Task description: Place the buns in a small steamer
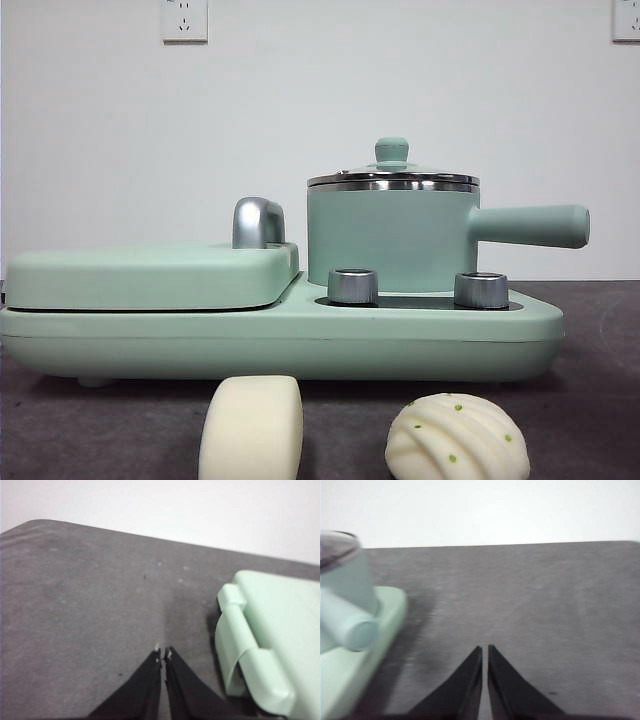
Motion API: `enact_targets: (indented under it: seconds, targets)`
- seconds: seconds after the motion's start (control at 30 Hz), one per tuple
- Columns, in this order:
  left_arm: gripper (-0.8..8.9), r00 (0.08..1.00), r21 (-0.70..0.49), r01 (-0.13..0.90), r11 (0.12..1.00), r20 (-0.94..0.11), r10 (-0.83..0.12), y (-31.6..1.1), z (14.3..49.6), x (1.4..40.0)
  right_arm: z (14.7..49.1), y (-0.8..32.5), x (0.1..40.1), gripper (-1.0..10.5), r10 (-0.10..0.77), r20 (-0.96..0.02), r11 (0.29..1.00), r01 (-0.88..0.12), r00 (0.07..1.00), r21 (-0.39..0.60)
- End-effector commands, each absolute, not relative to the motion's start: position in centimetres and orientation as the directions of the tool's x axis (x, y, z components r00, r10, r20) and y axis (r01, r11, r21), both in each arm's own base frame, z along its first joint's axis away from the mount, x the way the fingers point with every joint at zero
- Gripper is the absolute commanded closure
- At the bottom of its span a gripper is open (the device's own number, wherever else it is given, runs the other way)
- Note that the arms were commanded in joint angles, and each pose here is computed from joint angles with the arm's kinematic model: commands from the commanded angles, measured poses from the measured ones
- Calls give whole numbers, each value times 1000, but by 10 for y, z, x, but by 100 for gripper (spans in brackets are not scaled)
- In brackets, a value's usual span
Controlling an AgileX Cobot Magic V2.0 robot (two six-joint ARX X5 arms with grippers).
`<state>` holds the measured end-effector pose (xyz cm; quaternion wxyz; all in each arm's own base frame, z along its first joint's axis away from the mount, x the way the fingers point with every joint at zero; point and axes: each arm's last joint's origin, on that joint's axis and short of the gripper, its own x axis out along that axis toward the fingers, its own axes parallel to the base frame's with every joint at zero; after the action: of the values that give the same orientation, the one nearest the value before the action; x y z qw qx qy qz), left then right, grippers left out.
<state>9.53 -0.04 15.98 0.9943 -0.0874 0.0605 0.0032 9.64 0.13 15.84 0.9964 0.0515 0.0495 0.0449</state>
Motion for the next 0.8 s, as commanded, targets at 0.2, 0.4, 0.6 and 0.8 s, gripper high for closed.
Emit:
enact_targets:
  seconds: [0.2, 0.4, 0.6, 0.8]
  targets:
    - [794, 979, -275, 152, 949, -91, -183, -8, 165, 95, 180, 4, 92, 931, 194, -37, 954, -180, 980, 239]
    - [795, 966, -318, 211, 924, -74, -246, -13, 181, 93, 210, 5, 82, 931, 216, -3, 939, -207, 976, 275]
    - [794, 945, -347, 273, 897, -79, -318, -20, 212, 94, 245, 7, 71, 931, 267, -67, 925, -236, 961, 299]
    - [794, 899, -357, 362, 861, -108, -424, -28, 256, 102, 283, 10, 67, 931, 363, -144, 901, -307, 921, 307]
